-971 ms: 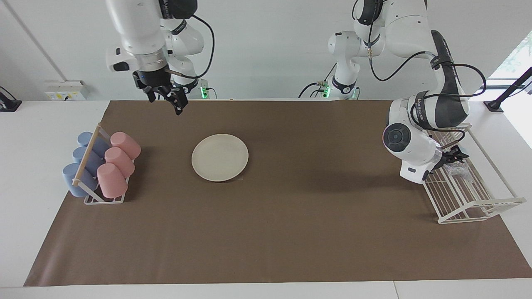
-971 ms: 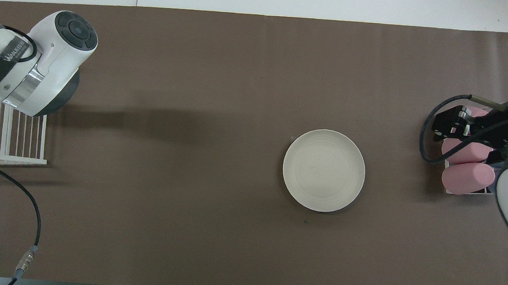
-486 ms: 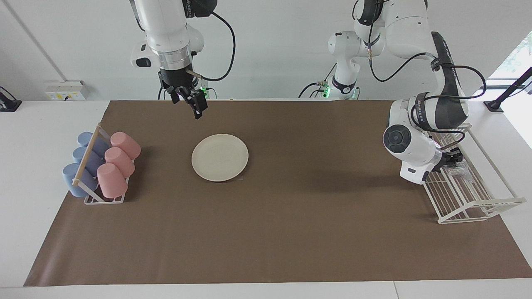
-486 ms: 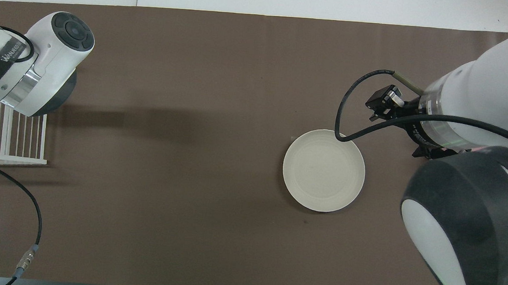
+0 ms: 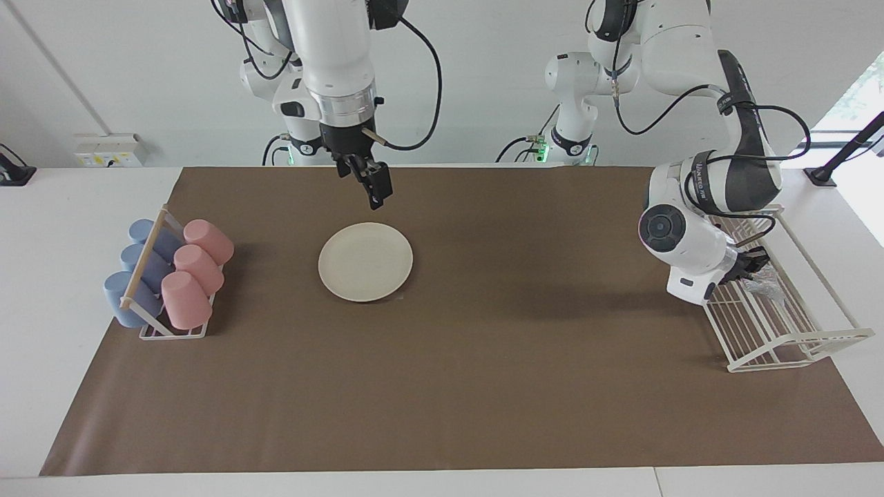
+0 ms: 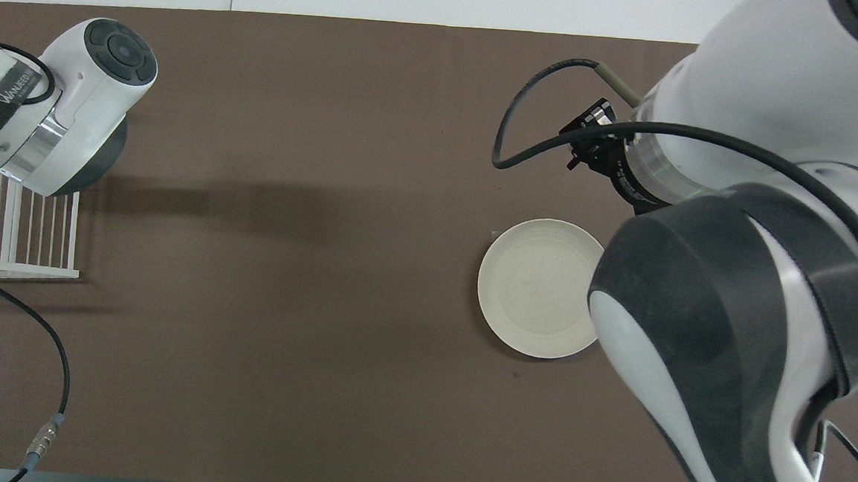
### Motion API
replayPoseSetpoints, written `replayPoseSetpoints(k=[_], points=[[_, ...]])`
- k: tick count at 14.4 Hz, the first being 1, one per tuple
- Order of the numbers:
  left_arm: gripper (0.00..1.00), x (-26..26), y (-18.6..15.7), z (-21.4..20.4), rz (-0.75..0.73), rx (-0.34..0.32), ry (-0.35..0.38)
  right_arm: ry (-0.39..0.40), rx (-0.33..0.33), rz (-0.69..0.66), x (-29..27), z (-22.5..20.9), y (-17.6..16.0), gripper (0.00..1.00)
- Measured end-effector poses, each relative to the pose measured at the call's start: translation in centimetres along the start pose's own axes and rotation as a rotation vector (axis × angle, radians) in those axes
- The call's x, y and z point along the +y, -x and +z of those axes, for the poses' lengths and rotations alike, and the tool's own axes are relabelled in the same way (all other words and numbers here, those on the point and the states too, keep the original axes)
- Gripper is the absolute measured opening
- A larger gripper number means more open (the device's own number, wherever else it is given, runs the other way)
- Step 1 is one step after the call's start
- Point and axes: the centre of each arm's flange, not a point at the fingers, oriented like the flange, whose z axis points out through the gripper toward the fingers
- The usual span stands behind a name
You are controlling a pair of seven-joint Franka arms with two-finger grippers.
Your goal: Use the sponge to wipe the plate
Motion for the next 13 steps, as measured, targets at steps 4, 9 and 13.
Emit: replayPoseSetpoints(k=[4, 9, 13], points=[[0.05, -6.2, 2.2, -4.5, -0.114, -0.116, 0.231, 0.012, -0.047, 0.054, -0.5, -0.2, 2.3, 1.00], [0.05, -13.4, 6.8, -11.2, -0.190, -0.271, 0.778, 0.009, -0.061, 0.065, -0.1, -0.8, 3.1, 1.00], [0.05, -18.4, 10.0, -11.6, -0.215, -0.349, 1.185, 0.003, -0.066, 0.032, 0.3, -1.7, 5.9, 1.00]])
